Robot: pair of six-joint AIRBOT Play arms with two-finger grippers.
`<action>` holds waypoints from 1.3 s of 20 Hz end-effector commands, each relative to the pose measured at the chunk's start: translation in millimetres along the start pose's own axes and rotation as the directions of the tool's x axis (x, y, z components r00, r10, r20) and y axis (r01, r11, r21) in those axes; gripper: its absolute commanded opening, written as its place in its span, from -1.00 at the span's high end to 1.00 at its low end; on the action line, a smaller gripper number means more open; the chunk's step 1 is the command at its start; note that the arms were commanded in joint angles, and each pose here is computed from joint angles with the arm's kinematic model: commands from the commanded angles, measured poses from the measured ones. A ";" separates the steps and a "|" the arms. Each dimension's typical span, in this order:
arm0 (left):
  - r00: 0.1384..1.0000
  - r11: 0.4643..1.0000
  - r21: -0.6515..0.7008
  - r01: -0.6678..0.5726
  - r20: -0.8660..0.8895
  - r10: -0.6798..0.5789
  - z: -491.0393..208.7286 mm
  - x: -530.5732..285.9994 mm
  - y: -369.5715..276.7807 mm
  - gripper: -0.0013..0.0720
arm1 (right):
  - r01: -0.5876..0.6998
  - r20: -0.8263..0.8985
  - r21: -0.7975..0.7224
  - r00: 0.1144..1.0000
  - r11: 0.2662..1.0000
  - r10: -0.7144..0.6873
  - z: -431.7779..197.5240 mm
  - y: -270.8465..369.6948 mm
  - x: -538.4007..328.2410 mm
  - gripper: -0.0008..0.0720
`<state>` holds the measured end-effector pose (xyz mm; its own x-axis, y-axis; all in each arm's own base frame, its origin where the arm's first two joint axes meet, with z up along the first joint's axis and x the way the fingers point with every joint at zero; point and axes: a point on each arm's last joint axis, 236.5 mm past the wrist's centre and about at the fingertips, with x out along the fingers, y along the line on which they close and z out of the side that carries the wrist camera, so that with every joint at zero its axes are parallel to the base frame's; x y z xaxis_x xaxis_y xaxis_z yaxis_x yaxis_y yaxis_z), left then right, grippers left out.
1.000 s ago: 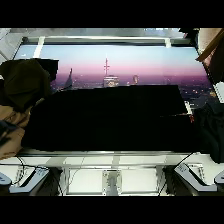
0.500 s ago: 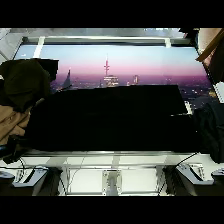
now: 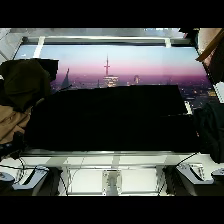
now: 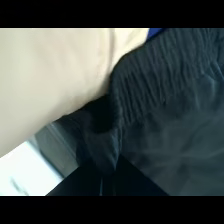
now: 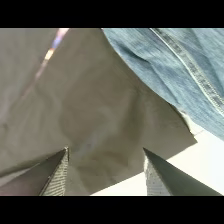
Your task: Fold the clothes and pants, and hang the long-sleeved shirts on hangers.
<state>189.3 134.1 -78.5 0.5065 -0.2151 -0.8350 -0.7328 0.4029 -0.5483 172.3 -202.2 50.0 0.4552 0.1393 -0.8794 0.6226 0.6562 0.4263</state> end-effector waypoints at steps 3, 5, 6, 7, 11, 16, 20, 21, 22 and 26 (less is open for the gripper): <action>1.000 0.999 0.031 0.011 0.008 -0.012 1.6 5.3 -9.2 0.93 | 0.079 -0.105 0.007 0.991 0.997 -0.078 -26.7 -25.8 11.3 -0.48; 1.000 0.999 0.030 0.011 0.008 -0.012 1.6 5.3 -9.2 0.93 | 0.065 -0.185 0.037 0.981 0.997 -0.057 -41.3 -33.6 24.6 -0.48; 1.000 0.999 0.030 0.011 0.008 -0.012 1.6 5.3 -9.2 0.93 | 0.046 -0.226 0.067 0.974 0.997 -0.030 -48.4 -38.0 31.6 -0.48; 1.000 0.999 0.031 0.011 0.008 -0.012 1.6 5.3 -9.2 0.93 | 0.036 -0.248 0.100 0.969 0.994 -0.010 -52.9 -44.5 37.4 -0.48; 1.000 0.999 0.031 0.011 0.008 -0.011 1.6 5.3 -9.2 0.93 | 0.078 -0.262 0.161 0.964 0.984 -0.033 -66.4 -86.7 59.8 -0.48; 1.000 0.999 0.030 0.014 0.002 -0.014 0.3 5.3 -9.8 0.93 | 0.078 -0.272 0.185 0.962 0.980 -0.025 -71.8 -102.7 84.6 -0.43; 1.000 0.999 0.030 0.014 0.001 -0.014 0.0 5.3 -9.9 0.93 | 0.000 -0.213 0.186 0.976 0.983 0.041 -56.1 -94.9 98.2 -0.43; 1.000 0.999 0.030 0.014 0.001 -0.014 0.0 5.3 -9.9 0.93 | 0.005 -0.212 0.187 0.977 0.982 0.035 -55.6 -97.6 100.0 -0.42; 1.000 0.999 0.030 0.014 0.001 -0.014 0.0 5.3 -9.9 0.93 | 0.008 -0.210 0.187 0.977 0.982 0.032 -55.3 -98.9 101.1 -0.42; 1.000 0.999 0.030 0.014 0.001 -0.014 0.1 5.3 -9.8 0.93 | 0.001 -0.215 0.175 0.976 0.985 0.037 -60.4 -98.2 106.1 -0.34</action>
<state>199.2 129.0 -77.5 0.5173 -0.2204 -0.8269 -0.7114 0.4263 -0.5587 119.3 -207.4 -93.9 0.3219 0.3225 -0.8902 0.7332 0.5100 0.4499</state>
